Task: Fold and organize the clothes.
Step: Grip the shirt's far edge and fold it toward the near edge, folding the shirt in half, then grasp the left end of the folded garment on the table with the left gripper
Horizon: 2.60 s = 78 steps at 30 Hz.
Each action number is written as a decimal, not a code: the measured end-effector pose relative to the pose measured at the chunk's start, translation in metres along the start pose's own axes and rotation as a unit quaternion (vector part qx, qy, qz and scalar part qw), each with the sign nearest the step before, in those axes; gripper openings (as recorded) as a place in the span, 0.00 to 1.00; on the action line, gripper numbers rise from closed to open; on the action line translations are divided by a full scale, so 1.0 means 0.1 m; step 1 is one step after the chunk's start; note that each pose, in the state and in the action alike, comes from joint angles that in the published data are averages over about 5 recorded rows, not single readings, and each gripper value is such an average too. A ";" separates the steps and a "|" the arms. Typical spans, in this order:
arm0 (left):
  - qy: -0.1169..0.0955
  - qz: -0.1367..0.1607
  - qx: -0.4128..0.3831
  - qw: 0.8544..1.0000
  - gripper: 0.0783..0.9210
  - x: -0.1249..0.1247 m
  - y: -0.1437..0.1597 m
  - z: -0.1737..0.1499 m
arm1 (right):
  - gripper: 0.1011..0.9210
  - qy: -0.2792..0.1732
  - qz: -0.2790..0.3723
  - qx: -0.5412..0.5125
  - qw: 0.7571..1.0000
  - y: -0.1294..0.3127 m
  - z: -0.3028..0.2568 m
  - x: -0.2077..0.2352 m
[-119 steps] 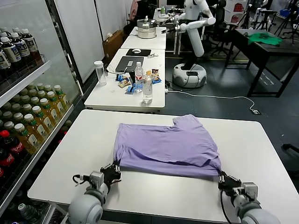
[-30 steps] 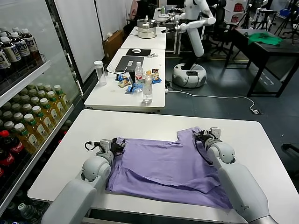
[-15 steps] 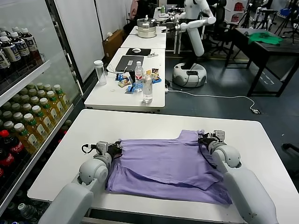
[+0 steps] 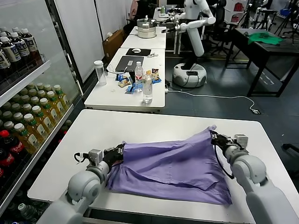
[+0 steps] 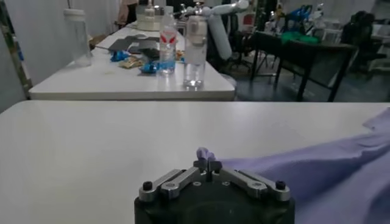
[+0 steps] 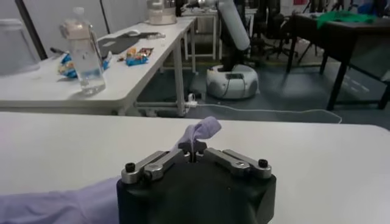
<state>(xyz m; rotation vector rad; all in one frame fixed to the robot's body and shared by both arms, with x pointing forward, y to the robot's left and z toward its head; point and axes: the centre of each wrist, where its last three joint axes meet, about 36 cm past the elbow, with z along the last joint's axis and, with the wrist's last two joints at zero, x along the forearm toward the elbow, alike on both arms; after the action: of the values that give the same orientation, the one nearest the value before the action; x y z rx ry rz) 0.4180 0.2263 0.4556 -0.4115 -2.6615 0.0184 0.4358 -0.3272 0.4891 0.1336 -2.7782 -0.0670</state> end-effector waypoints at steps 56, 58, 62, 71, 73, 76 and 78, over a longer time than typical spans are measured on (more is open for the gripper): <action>0.012 -0.079 -0.017 0.997 0.88 0.40 -0.54 0.56 | 0.88 0.041 0.061 0.016 0.997 0.34 0.73 1.08; 0.014 -0.088 -0.013 0.996 0.88 0.36 -0.59 0.59 | 0.88 0.042 0.061 0.015 0.997 0.35 0.74 1.10; 0.019 -0.106 -0.005 0.994 0.81 0.30 -0.67 0.68 | 0.88 0.042 0.062 0.014 0.997 0.36 0.75 1.12; 0.031 -0.128 0.008 0.991 0.49 0.25 -0.78 0.83 | 0.88 0.040 0.061 0.013 0.997 0.38 0.74 1.14; 0.032 -0.130 0.009 0.991 0.43 0.24 -0.79 0.84 | 0.88 0.039 0.061 0.013 0.997 0.38 0.73 1.14; 0.032 -0.135 0.010 0.990 0.32 0.22 -0.76 0.84 | 0.88 0.038 0.060 0.013 0.997 0.38 0.73 1.14; 0.031 -0.138 0.011 0.990 0.25 0.21 -0.72 0.83 | 0.88 0.037 0.060 0.012 0.997 0.37 0.72 1.13</action>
<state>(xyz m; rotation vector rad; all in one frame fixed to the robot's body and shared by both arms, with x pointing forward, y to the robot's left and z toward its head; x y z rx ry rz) 0.3435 0.1678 0.3954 -0.0324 -2.6309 -0.0501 0.3017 -0.2995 0.4639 -0.0251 -2.7078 0.0030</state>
